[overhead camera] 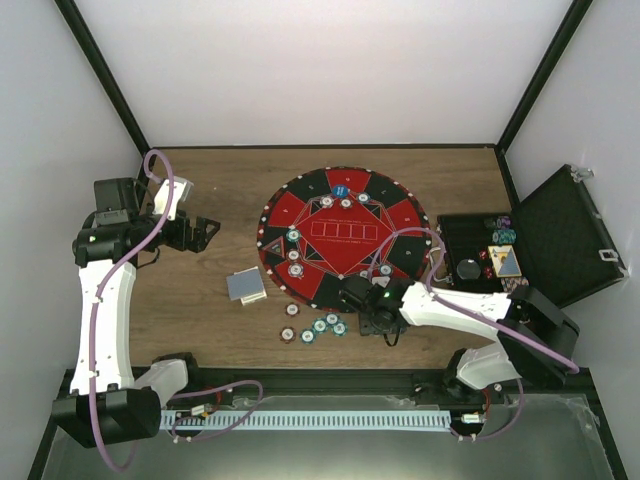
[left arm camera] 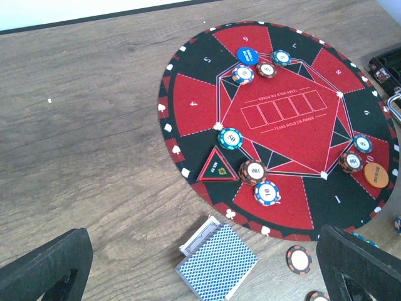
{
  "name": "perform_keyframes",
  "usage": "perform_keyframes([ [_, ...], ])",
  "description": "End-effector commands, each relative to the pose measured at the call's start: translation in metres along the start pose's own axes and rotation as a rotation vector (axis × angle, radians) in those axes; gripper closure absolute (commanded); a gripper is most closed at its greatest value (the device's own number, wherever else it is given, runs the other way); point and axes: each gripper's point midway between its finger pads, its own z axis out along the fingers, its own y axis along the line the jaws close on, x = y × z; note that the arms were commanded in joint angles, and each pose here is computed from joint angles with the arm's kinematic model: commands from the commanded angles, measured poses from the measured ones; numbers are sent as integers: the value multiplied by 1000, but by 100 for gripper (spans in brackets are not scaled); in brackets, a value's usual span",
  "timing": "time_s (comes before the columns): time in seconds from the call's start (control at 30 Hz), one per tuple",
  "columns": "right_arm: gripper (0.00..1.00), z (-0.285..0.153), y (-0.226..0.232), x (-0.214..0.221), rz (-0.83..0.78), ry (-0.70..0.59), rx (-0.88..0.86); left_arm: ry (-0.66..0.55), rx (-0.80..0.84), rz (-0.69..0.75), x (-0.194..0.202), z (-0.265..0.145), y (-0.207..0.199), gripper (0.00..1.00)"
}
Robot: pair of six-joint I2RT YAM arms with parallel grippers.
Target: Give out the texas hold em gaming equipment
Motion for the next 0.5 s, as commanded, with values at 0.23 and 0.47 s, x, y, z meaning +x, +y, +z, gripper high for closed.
perform_keyframes([
  [0.23,53,3,-1,1,9,0,17,-47,0,25,-13,-11,-5,0],
  [0.47,66,-6,-2,-3,19,-16,14,-45,2,24,-12,-10,-5,0],
])
